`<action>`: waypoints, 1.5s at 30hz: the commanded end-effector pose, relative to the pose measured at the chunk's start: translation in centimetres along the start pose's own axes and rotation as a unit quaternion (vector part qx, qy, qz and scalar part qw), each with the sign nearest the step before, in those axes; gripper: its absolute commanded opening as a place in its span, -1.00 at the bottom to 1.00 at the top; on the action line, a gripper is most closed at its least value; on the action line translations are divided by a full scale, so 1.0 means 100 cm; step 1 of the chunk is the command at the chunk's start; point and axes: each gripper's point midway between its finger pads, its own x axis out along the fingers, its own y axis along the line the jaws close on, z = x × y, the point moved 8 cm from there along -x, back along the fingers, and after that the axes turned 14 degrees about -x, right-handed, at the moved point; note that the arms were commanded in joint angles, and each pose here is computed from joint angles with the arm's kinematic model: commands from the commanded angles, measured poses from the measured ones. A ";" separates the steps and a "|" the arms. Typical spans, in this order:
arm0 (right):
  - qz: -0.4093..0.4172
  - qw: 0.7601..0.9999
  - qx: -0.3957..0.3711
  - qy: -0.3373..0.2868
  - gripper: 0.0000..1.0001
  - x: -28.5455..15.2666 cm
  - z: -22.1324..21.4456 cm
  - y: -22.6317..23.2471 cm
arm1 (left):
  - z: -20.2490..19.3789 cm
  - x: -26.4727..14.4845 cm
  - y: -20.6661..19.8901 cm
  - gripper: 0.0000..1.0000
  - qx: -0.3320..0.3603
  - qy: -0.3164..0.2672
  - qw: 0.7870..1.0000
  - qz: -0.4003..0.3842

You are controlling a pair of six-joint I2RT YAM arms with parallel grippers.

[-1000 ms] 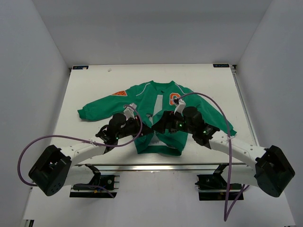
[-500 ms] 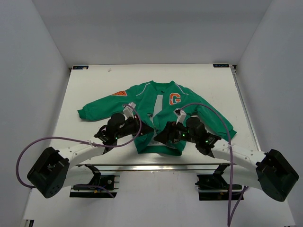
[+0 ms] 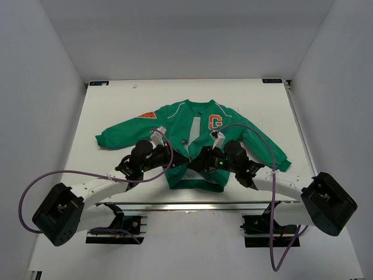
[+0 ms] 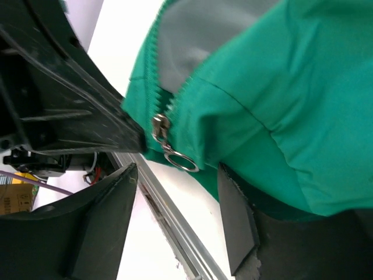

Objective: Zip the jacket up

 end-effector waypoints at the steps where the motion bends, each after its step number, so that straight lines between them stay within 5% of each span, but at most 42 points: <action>1: 0.029 0.998 -0.027 -0.058 0.23 0.003 0.027 0.013 | 0.000 -0.004 -0.007 -1.00 0.003 -0.007 1.000 -0.025; 25: 0.040 0.998 0.014 -0.049 -1.00 -0.001 0.026 0.019 | 0.002 -0.005 -0.009 -1.00 0.009 -0.014 1.000 -0.025; 33: 0.027 0.999 0.016 -0.036 -1.00 -0.007 0.025 0.020 | 0.000 -0.004 -0.004 -1.00 0.008 -0.010 1.000 -0.015; 41: 0.036 0.998 0.014 -0.040 -0.38 -0.005 0.026 0.021 | 0.001 -0.004 -0.007 -1.00 0.009 -0.011 1.000 -0.021; 45: 0.055 0.998 0.012 -0.041 -0.25 -0.003 0.026 0.024 | 0.001 -0.005 -0.007 -1.00 0.010 -0.010 1.000 -0.022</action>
